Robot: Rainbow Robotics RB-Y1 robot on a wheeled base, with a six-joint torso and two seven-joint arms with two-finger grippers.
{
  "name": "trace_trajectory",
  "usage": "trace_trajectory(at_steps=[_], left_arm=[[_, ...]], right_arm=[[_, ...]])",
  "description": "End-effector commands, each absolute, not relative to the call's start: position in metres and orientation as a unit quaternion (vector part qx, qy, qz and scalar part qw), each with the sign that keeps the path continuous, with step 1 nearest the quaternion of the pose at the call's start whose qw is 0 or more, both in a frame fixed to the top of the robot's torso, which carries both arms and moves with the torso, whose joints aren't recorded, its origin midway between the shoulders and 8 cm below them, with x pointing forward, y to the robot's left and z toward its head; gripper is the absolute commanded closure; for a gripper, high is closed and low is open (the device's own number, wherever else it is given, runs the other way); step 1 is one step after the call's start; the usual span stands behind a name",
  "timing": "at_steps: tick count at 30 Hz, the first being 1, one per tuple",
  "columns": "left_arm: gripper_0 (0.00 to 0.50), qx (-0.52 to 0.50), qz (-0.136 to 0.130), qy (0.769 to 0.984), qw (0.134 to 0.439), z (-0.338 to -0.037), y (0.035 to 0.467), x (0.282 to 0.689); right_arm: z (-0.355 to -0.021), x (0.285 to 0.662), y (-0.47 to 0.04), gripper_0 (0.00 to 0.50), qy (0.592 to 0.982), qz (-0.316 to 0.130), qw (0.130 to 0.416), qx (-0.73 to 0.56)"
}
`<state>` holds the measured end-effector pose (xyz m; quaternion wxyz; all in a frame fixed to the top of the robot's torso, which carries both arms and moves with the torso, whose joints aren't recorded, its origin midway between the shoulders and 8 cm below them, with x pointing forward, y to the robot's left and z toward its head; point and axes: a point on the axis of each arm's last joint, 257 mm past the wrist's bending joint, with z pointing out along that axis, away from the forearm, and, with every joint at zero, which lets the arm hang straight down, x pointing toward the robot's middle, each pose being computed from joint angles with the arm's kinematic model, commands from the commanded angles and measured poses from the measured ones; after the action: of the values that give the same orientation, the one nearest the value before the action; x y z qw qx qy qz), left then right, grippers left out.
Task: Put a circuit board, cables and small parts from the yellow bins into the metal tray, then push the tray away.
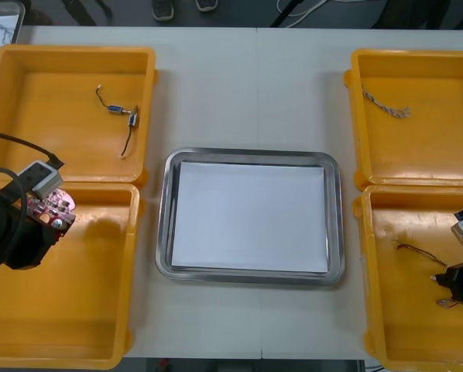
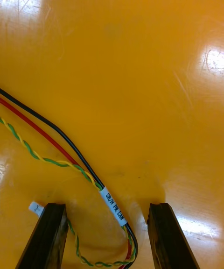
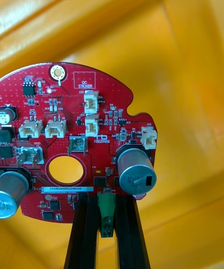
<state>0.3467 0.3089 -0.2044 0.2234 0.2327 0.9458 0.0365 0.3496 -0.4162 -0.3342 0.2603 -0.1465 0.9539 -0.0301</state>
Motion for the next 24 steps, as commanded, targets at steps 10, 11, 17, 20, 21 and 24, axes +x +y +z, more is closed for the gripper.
trace_trajectory(at_steps=[10,11,17,20,21,24], left_arm=[[0.5,0.201,0.0,0.946,0.255,-0.174,0.219,0.36],[0.5,0.199,-0.003,0.945,0.259,-0.172,0.213,0.362],[0.5,0.185,-0.025,0.946,0.266,-0.169,0.181,0.364],[0.5,0.182,-0.028,0.947,0.264,-0.168,0.167,0.363],[0.5,0.181,-0.027,0.947,0.264,-0.168,0.164,0.362],[0.5,0.173,-0.027,0.949,0.263,-0.167,0.152,0.362]], right_arm=[[-0.349,0.338,-0.429,0.105,0.956,-0.035,0.25,-0.151],[-0.35,0.336,-0.429,0.229,0.957,-0.034,0.248,-0.148],[-0.351,0.334,-0.427,0.5,0.958,-0.029,0.247,-0.145],[-0.351,0.335,-0.426,0.5,0.958,-0.027,0.247,-0.145],[-0.35,0.335,-0.426,0.5,0.957,-0.027,0.249,-0.144],[-0.342,0.34,-0.424,0.5,0.955,-0.024,0.257,-0.143]])
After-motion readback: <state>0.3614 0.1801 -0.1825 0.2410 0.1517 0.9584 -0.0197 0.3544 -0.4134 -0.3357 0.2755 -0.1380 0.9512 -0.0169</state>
